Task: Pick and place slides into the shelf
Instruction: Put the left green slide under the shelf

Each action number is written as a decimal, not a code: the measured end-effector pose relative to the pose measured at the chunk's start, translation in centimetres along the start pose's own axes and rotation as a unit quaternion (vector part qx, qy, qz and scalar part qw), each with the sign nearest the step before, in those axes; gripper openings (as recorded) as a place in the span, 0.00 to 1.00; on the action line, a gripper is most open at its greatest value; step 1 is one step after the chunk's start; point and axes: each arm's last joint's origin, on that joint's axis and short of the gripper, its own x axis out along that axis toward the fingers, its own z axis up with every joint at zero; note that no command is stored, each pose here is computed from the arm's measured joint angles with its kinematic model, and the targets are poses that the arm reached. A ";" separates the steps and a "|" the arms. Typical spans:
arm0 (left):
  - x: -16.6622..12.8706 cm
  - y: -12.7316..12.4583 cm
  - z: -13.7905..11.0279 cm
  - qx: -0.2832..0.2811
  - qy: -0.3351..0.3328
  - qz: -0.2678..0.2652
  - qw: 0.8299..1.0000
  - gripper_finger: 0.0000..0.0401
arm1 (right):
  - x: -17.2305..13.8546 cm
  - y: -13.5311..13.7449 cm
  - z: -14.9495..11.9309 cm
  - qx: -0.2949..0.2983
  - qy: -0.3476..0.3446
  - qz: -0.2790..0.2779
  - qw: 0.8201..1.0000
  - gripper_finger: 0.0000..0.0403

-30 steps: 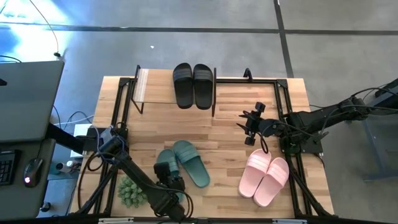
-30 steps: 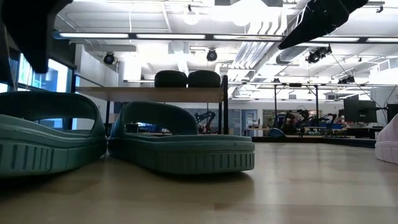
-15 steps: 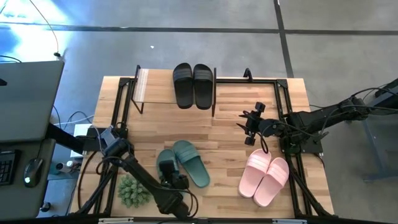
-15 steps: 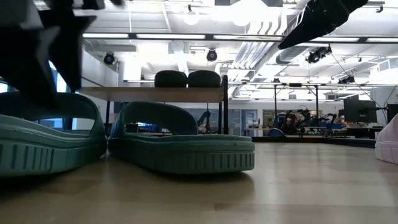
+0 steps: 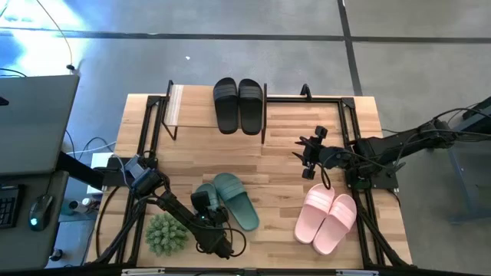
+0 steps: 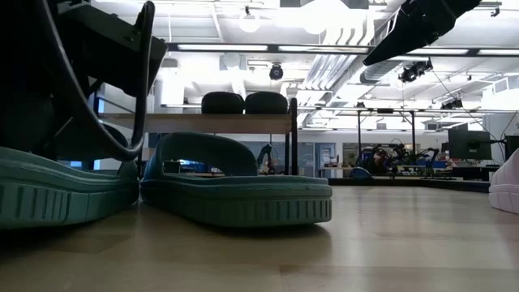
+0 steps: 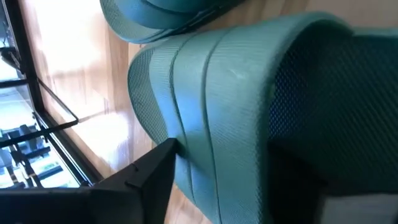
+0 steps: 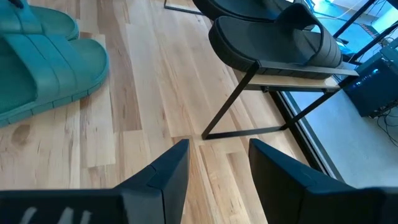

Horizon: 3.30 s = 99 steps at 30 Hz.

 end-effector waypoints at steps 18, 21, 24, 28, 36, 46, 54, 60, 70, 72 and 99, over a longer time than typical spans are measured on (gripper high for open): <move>-2.8 1.1 -0.2 -0.004 -0.024 -0.048 0.999 0.01 | 0.0 0.0 0.0 0.000 0.000 0.000 1.000 0.39; -5.0 2.5 -0.5 -0.019 -0.058 -0.077 0.995 0.01 | 0.0 0.0 0.0 0.000 -0.001 0.000 1.000 0.39; -6.8 4.2 -0.8 -0.033 -0.087 -0.099 0.991 0.01 | 0.0 0.0 0.0 0.000 0.000 0.000 1.000 0.39; -8.6 6.9 -1.4 -0.029 -0.138 -0.107 0.984 0.00 | 0.0 0.0 0.0 0.000 0.000 0.000 1.000 0.39; -11.7 14.5 -2.6 -0.071 -0.240 -0.129 0.959 0.00 | 0.0 0.0 0.0 0.001 0.000 0.000 1.000 0.39; -11.1 22.4 -2.4 -0.088 -0.281 -0.101 0.950 0.00 | 0.0 0.0 0.0 0.004 0.000 0.002 1.000 0.39; -1.2 20.5 -4.7 -0.016 -0.159 0.012 0.987 0.00 | 0.0 0.0 0.0 0.013 0.001 0.008 1.000 0.39; 4.1 20.4 -8.7 -0.031 -0.144 0.047 0.988 0.00 | 0.0 0.1 0.2 0.005 -0.007 0.008 1.000 0.39; 7.4 22.4 -7.2 -0.028 -0.135 0.059 0.989 0.00 | 0.0 0.1 0.8 0.000 -0.036 0.013 0.999 0.39; 8.1 22.9 -6.1 -0.024 -0.132 0.050 0.990 0.00 | 0.0 0.1 0.8 0.001 -0.037 0.014 0.999 0.39; 18.3 28.9 -0.8 0.016 -0.029 0.050 0.998 0.00 | 0.0 0.1 1.0 -0.018 -0.043 0.016 0.999 0.39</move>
